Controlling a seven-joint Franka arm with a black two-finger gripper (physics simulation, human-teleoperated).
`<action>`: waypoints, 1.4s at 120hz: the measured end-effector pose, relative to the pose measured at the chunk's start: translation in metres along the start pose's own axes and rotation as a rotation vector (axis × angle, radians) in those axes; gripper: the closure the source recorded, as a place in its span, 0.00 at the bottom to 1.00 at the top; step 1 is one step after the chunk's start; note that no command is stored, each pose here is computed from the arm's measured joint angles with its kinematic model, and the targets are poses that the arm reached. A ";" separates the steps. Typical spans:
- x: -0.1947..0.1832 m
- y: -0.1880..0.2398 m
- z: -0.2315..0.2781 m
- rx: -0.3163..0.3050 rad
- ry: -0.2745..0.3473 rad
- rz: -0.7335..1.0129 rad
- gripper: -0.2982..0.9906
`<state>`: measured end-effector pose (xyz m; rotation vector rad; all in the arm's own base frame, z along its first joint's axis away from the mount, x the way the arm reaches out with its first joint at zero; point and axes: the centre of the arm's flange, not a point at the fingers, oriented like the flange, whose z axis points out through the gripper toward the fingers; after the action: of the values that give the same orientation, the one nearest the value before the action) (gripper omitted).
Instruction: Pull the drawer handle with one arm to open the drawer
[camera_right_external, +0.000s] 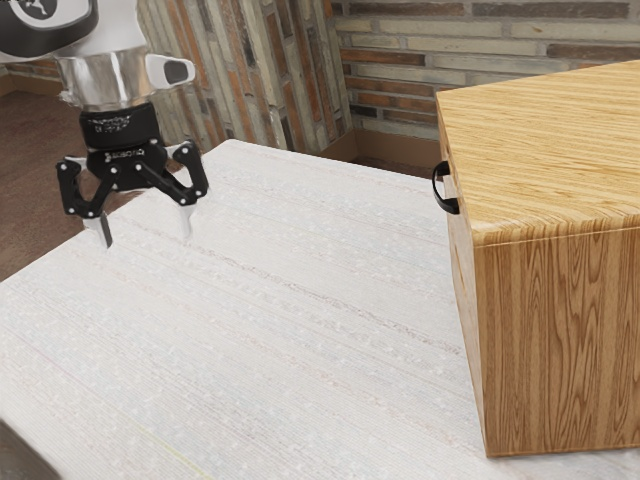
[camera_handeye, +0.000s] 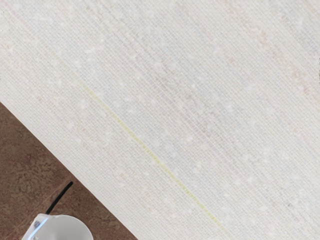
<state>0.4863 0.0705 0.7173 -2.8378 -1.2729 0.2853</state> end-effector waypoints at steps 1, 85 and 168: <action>0.003 -0.002 -0.001 -0.006 0.006 -0.018 0.25; -0.069 0.070 -0.084 -0.453 0.170 -0.366 0.54; -0.081 0.179 -0.038 -0.675 0.198 -0.120 0.58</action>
<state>0.5725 -0.1065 0.7515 -3.1526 -1.7456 -0.5168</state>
